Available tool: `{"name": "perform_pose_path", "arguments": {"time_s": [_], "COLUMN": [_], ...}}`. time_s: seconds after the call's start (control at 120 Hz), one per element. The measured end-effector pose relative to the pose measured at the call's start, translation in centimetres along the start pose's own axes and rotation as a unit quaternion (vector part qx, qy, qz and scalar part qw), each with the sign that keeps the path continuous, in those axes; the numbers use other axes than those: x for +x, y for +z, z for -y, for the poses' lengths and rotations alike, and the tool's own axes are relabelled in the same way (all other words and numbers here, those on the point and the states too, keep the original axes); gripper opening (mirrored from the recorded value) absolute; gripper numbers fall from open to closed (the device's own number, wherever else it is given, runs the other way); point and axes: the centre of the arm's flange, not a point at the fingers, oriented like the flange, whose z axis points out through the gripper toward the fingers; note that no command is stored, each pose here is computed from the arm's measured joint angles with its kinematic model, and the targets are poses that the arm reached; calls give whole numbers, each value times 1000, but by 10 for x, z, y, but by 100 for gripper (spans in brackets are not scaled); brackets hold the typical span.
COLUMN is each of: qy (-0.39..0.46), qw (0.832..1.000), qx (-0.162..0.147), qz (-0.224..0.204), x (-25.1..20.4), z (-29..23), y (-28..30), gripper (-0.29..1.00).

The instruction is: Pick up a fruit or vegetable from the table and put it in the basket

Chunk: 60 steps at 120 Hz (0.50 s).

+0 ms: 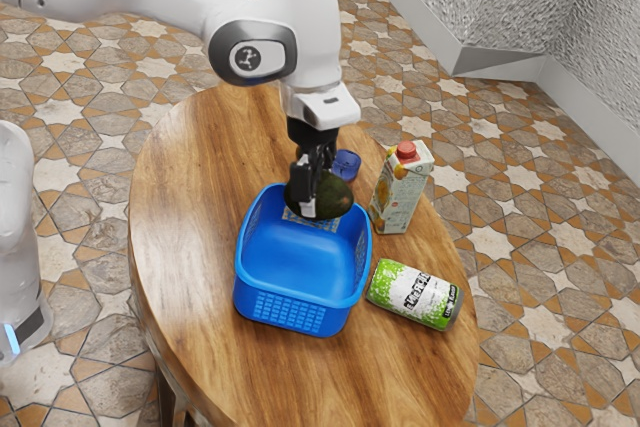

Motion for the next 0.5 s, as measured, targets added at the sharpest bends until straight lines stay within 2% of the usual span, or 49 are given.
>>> {"name": "perform_pose_path", "arguments": {"time_s": [0.217, 0.35, 0.408, 0.5], "qy": [-32, -75, -123, -220], "qw": [999, 997, 991, 974], "qx": [-1, -1, 5, 6], "qz": [-3, -31, -46, -54], "x": [-3, 0, 6, 38], "z": [6, 22, 21, -2], "y": [-3, -23, -47, -127], "gripper": [68, 69, 70, 70]}}
